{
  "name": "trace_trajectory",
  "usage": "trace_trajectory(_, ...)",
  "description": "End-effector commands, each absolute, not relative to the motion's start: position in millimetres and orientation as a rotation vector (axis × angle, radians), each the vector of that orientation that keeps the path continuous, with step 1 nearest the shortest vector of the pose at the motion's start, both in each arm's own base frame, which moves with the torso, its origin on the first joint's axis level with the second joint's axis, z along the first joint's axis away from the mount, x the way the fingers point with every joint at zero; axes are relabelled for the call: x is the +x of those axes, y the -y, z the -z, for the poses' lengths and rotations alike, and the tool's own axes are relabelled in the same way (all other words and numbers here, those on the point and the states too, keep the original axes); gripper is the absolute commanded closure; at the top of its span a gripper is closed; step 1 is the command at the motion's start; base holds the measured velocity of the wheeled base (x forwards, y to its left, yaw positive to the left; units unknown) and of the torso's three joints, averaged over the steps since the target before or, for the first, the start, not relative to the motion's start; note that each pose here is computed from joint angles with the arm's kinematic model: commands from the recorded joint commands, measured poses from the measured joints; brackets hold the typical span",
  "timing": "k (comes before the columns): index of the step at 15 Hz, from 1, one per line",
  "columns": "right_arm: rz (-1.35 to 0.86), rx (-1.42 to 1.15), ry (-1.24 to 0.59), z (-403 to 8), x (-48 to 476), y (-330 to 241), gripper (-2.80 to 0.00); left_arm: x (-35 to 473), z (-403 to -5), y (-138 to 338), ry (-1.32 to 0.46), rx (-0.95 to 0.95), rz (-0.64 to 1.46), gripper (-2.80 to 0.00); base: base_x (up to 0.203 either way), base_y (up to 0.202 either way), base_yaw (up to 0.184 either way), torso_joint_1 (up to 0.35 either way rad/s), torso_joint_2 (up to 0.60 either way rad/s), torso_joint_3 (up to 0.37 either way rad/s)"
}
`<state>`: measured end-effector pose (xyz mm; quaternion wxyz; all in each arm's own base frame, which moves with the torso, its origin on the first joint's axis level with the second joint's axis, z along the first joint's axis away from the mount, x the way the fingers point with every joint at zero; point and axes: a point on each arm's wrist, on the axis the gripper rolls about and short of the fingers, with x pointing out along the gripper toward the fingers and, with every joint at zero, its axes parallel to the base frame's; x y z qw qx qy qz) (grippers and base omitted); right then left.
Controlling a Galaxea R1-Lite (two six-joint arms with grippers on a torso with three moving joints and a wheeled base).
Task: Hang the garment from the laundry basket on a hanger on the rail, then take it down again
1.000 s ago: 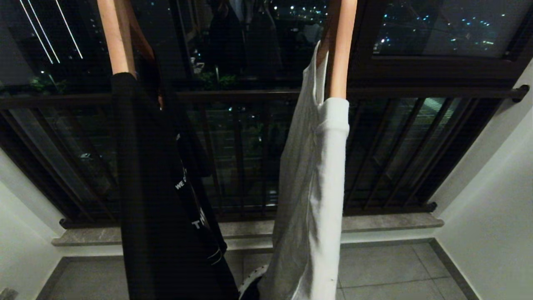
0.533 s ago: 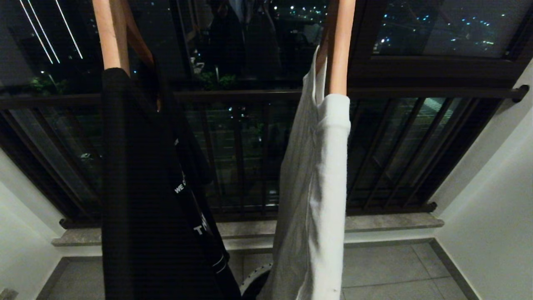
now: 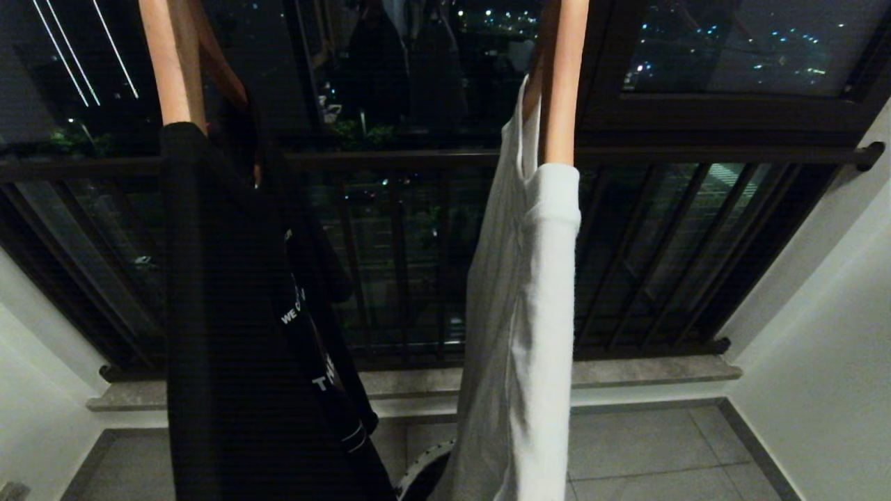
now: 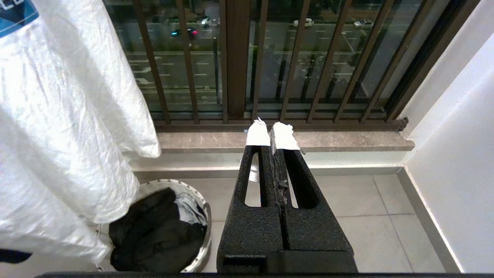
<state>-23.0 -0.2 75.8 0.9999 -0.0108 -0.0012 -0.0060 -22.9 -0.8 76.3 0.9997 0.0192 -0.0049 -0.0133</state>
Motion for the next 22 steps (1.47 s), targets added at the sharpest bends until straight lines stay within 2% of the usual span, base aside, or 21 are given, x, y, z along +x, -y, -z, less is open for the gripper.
trace_trajectory(1, 0.012, -0.028, 0.001, -75.4, -22.9, 0.1, 0.0, -22.7, -75.5, 0.8, 0.008, 0.038, 0.026, 0.0, 0.0, 0.0, 0.0, 0.0, 0.0, 0.0)
trace_trajectory(22, 0.014, -0.011, 0.001, -75.4, -22.9, 0.2, 0.0, -22.7, -75.5, 0.8, 0.008, 0.038, 0.026, 0.0, 0.0, 0.0, 0.0, 0.0, 0.0, 0.0)
